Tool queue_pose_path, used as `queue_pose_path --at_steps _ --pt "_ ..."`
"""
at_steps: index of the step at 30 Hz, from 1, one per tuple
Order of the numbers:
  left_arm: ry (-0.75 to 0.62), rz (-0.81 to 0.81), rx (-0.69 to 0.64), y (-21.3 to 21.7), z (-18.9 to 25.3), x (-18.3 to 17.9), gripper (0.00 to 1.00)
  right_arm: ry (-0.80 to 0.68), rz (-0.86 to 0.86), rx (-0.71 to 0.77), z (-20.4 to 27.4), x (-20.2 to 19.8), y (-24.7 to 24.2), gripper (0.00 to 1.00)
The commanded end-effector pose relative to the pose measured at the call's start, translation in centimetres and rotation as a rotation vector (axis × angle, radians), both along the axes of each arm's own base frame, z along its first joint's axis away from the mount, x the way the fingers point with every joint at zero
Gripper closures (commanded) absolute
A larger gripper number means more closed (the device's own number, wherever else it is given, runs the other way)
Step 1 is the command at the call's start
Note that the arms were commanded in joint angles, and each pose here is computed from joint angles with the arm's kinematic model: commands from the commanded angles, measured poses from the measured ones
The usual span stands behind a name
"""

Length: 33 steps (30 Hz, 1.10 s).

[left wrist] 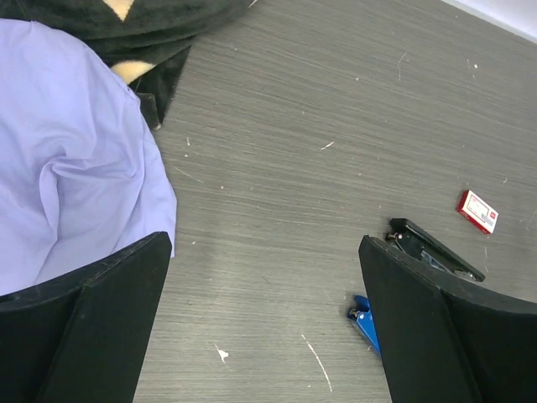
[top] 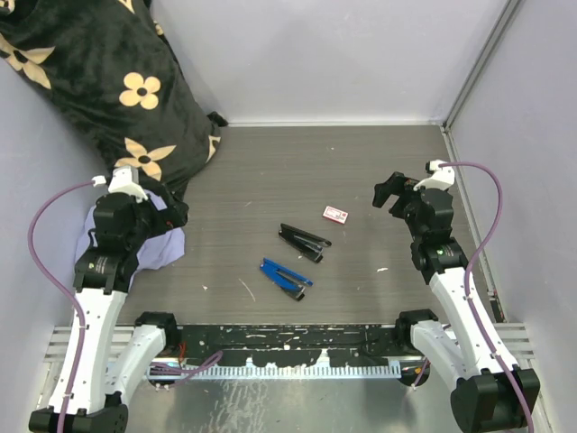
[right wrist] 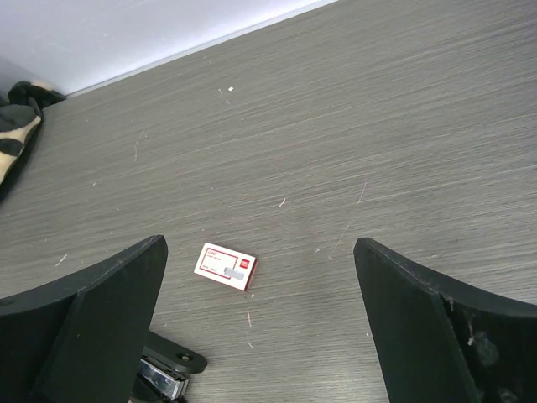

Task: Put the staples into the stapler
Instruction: Pick up the staple box from the center of the board.

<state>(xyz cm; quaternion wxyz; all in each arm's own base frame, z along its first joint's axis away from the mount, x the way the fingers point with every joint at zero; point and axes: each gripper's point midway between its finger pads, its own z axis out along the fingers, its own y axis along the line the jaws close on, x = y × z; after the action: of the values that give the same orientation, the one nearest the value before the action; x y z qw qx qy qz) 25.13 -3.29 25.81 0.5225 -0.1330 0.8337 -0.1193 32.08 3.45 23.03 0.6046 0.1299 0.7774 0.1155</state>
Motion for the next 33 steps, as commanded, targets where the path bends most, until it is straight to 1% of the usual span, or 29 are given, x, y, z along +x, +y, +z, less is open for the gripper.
queue_pose_path --at_steps 1,7,12,15,16,19,22,24,26,29,31,33 --pt "-0.012 0.013 -0.004 0.1 0.3 0.4 0.02 -0.082 -0.002 0.012 2.7 0.3 0.0 0.0" --pt "0.012 -0.017 -0.03 -0.6 -0.3 0.8 0.02 -0.091 0.001 0.007 2.9 0.1 0.0 0.0" --pt "0.035 0.01 -0.027 -0.3 -0.9 0.9 0.02 -0.088 0.035 0.009 2.9 0.0 0.5 0.0" --pt "0.057 0.011 0.026 0.3 -1.4 0.5 0.02 -0.055 0.094 0.025 2.9 -0.3 1.6 0.0" --pt "0.06 0.014 0.035 0.5 -1.3 0.4 0.02 -0.042 0.144 0.036 2.7 -0.5 2.5 0.0" --pt "0.02 -0.005 0.034 0.2 -0.8 0.4 0.02 0.015 0.27 0.078 1.0 -1.3 4.8 0.0" --pt "-0.023 -0.071 0.007 -1.0 0.5 1.0 0.02 0.113 0.331 0.102 -1.7 -1.8 6.6 0.0" --pt "-0.017 -0.142 -0.023 -2.6 1.4 1.6 0.02 0.189 0.349 0.065 -3.7 -2.0 7.6 0.03" --pt "-0.025 -0.258 -0.074 -4.9 2.8 1.9 0.02 0.259 0.368 -0.011 -5.6 -2.3 9.1 0.04" --pt "-0.076 -0.381 -0.136 -7.4 4.2 2.6 0.02 0.334 0.362 -0.111 -7.8 -1.6 9.9 0.06" --pt "-0.09 -0.394 -0.157 -7.9 4.0 2.9 0.02 0.395 0.365 -0.153 -9.4 -0.8 10.0 0.08" --pt "-0.076 -0.372 -0.148 -7.5 3.1 2.9 0.02 0.459 0.368 -0.194 -11.2 0.1 10.1 0.1"
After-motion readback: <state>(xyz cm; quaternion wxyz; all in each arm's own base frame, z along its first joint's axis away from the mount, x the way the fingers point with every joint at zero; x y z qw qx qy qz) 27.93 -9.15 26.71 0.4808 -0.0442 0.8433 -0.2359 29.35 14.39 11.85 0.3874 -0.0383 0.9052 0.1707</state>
